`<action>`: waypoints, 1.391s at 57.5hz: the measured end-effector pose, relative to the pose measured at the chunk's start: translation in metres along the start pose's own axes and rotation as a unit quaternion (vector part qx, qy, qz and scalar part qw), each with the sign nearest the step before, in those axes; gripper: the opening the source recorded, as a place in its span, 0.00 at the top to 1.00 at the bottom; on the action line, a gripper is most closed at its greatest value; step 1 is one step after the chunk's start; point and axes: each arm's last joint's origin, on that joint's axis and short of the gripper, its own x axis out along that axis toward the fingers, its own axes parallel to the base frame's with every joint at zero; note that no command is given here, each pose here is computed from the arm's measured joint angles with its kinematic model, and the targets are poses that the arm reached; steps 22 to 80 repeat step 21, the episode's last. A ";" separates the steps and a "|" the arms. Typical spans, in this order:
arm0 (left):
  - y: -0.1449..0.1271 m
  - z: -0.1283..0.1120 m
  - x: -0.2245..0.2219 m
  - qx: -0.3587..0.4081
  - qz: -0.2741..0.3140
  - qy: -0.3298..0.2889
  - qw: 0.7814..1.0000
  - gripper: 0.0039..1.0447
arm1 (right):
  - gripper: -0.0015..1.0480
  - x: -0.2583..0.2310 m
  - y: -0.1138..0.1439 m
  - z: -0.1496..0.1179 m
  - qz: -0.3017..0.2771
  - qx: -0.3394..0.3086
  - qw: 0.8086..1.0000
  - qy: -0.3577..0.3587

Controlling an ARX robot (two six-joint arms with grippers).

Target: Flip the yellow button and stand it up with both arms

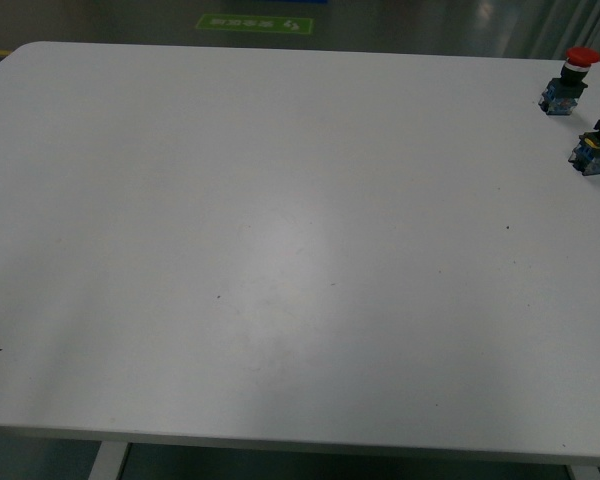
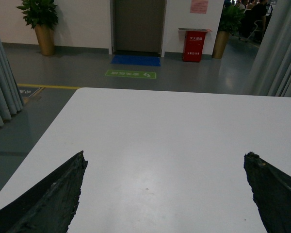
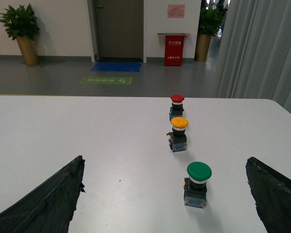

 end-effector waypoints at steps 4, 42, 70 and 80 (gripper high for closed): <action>0.000 0.000 0.000 0.000 0.000 0.000 1.000 0.06 | 0.07 0.000 0.000 0.000 0.000 0.000 1.000 0.000; 0.000 0.000 0.000 0.000 0.000 0.000 1.000 0.06 | 0.07 0.000 0.000 0.000 0.000 0.000 1.000 0.000; 0.000 0.000 0.000 0.000 0.000 0.000 1.000 0.06 | 0.07 0.000 0.000 0.000 0.000 0.000 1.000 0.000; 0.000 0.000 0.000 0.000 0.000 0.000 1.000 0.06 | 0.07 0.000 0.000 0.000 0.000 0.000 1.000 0.000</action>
